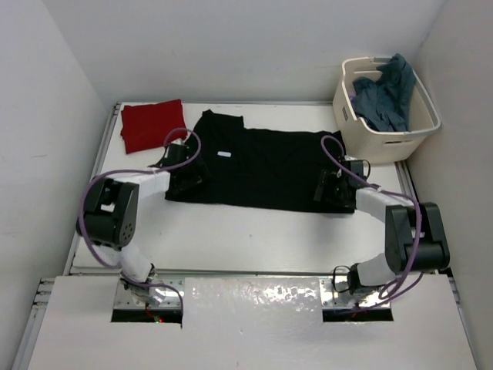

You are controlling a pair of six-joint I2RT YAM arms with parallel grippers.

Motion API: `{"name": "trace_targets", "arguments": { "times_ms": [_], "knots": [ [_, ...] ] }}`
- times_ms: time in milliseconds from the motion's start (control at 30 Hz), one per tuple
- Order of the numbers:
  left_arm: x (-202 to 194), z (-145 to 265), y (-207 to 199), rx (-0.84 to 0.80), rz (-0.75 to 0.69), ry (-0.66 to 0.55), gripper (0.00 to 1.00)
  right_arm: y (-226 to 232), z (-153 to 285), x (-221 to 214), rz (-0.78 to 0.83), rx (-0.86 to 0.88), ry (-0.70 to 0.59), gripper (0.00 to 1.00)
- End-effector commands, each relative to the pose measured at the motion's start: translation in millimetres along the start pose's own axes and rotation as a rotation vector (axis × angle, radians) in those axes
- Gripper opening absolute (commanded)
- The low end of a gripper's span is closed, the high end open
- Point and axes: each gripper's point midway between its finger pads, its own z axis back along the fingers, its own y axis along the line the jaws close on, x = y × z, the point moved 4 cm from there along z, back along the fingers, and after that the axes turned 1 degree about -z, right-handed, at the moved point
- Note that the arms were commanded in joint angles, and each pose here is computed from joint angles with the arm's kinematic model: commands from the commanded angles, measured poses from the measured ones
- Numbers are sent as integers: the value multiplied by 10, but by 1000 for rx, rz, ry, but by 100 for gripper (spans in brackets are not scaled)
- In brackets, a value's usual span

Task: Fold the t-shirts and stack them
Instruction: Fold the flattened tshirt in 1/3 of the way

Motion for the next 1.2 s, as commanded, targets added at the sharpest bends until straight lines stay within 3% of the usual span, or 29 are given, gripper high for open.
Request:
{"name": "trace_targets", "arguments": {
  "times_ms": [0,167,233,333,433,567,633,833,933,1067,1167],
  "knots": [
    [-1094,305,692,248,81,392,100,-211,188,-802,-32,-82,251,99],
    [-1605,795,769,261,194,536,100,-296,486,-1122,-65,-113,321,99],
    [-1702,990,754,290,149,552,100,-314,594,-1209,-81,-127,352,99],
    [-1746,1205,756,325,143,591,100,-300,693,-1149,-68,-117,326,99],
    [-1655,1345,672,302,137,555,100,-179,770,-934,-40,-53,296,99],
    [-808,1371,232,191,47,261,100,51,826,-342,4,59,88,99],
    [-361,1383,-173,25,-29,133,100,111,869,-90,16,75,-11,99],
    [856,1453,-636,17,-120,-251,100,287,1092,730,44,106,-325,99],
    [1301,1293,-634,115,-156,-287,100,330,1097,903,72,101,-324,99],
    [1558,876,-431,295,-177,-253,100,318,1020,1063,88,57,-334,99],
    [1753,538,-530,187,-206,-245,99,356,930,1192,139,32,-309,99]
  ]
}}
